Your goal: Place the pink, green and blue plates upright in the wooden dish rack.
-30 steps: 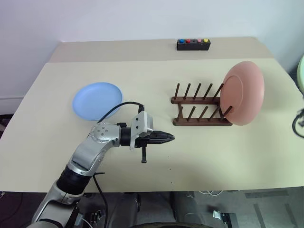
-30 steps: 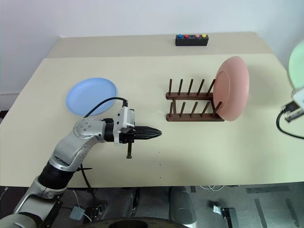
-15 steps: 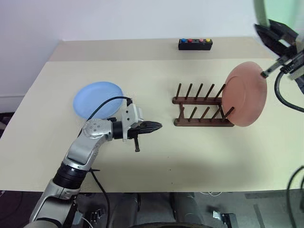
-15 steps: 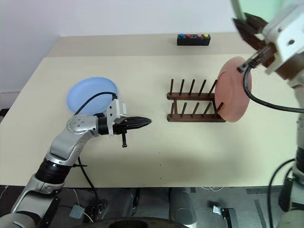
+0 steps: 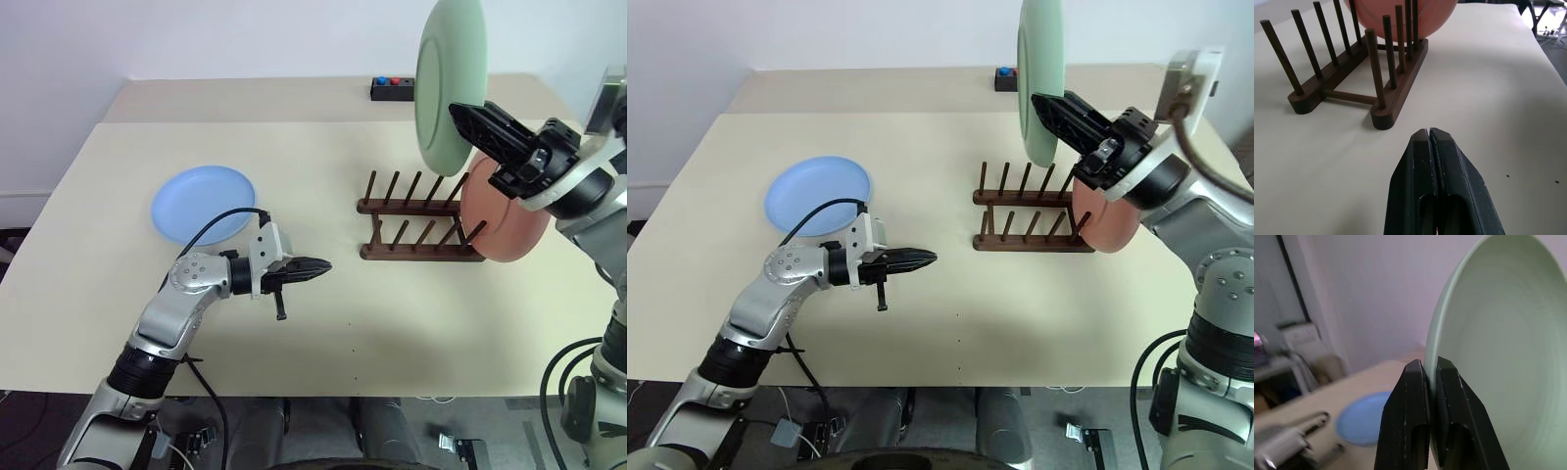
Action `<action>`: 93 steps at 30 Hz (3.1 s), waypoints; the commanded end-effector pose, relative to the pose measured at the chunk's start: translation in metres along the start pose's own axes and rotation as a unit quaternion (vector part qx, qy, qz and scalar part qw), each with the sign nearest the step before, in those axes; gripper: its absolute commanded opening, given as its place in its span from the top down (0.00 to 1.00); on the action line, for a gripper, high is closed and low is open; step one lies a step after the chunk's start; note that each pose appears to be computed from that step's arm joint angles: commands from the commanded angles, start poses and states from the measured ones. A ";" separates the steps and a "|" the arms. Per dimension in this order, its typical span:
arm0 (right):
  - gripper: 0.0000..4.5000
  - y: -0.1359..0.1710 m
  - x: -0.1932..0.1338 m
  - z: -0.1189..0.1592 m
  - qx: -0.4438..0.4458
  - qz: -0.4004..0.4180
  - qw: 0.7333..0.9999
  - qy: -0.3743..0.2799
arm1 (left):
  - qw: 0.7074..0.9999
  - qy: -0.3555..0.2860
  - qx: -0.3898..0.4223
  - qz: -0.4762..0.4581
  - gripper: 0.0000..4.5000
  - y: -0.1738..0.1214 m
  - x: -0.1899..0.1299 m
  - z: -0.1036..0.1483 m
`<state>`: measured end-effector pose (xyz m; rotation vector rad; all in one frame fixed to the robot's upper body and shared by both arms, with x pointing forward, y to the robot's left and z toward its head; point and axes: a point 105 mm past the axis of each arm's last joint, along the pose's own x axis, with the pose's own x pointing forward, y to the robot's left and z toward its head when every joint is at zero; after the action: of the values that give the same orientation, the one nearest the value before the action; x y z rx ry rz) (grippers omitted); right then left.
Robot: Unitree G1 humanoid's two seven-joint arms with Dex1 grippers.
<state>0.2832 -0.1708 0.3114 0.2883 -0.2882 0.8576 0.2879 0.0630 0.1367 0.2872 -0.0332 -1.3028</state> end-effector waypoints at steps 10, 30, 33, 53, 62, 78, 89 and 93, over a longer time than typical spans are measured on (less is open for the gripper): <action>1.00 -0.014 -0.030 -0.005 0.057 -0.051 0.997 -0.007 | 1.000 -0.011 0.023 -0.005 1.00 0.002 0.001 0.013; 1.00 -0.025 -0.044 -0.021 0.077 -0.068 0.994 0.025 | 1.000 -0.013 0.025 -0.006 1.00 0.001 0.002 0.016; 1.00 -0.026 -0.045 -0.023 0.077 -0.070 0.994 0.028 | 1.000 -0.013 0.025 -0.007 1.00 0.001 0.002 0.016; 0.48 -0.029 -0.050 -0.030 0.079 -0.086 0.992 0.038 | 0.999 -0.013 0.028 -0.008 1.00 0.001 0.003 0.017; 0.48 -0.026 -0.055 -0.031 0.048 -0.098 0.992 0.064 | 1.000 -0.013 0.027 -0.007 1.00 0.001 0.003 0.016; 0.48 -0.029 -0.082 -0.018 -0.127 -0.119 0.971 0.166 | 0.999 -0.022 0.021 0.039 1.00 0.022 -0.014 0.021; 0.46 0.009 -0.080 -0.007 -0.241 0.006 0.941 0.235 | 0.914 0.097 0.039 0.393 0.16 0.150 -0.120 0.026; 0.46 0.029 -0.077 -0.025 -0.255 0.069 0.923 0.279 | 0.862 0.138 -0.029 0.486 0.16 0.178 -0.151 0.019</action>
<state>0.2246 -0.2106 0.2620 -0.3882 0.0229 0.8730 0.4072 0.2256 0.2013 0.3545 0.0913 -0.3578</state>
